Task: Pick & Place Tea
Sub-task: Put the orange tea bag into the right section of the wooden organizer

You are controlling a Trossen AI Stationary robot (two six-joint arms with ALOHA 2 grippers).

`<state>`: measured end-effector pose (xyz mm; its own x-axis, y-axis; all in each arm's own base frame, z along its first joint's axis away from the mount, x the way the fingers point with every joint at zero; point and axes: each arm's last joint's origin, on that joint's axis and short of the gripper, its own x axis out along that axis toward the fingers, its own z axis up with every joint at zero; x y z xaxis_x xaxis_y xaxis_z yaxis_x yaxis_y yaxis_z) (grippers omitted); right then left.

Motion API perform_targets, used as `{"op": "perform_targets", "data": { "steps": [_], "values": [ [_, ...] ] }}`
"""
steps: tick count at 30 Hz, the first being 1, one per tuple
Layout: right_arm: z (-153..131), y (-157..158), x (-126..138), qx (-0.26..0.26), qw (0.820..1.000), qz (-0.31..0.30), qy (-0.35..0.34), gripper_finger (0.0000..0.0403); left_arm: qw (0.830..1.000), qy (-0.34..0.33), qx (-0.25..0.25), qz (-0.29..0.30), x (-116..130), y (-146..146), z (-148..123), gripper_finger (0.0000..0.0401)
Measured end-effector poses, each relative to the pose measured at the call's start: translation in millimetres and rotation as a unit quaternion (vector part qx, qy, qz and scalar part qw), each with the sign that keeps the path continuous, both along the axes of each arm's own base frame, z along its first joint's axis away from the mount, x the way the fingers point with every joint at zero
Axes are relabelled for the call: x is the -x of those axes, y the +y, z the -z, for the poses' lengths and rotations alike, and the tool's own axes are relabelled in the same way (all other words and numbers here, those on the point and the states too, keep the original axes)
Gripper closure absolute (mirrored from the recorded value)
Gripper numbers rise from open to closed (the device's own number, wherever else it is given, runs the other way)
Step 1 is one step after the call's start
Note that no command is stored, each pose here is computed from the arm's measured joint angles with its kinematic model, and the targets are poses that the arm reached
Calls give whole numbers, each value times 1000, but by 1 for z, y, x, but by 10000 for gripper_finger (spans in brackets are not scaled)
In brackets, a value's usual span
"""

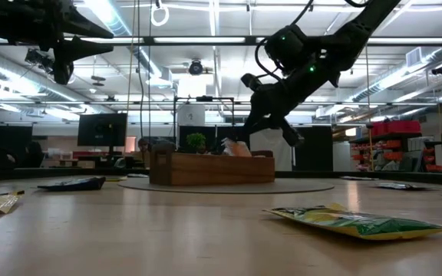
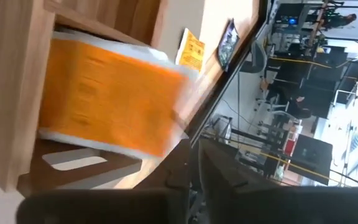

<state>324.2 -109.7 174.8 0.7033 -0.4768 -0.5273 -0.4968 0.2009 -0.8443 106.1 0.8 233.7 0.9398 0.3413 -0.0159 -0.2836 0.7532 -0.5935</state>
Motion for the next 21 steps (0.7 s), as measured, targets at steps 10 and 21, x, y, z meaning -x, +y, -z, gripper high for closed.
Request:
{"op": "perform_targets", "data": {
  "steps": [10, 21],
  "values": [
    [-6, 0, -2, -36, 998, 20, -52, 347, 1000, 0, 0, 0, 0, 0, 0, 291],
    [-62, 15, 16, -246, 918, 154, -270, 358, 1000, 0, 0, 0, 0, 0, 0, 291]
  ]
}}
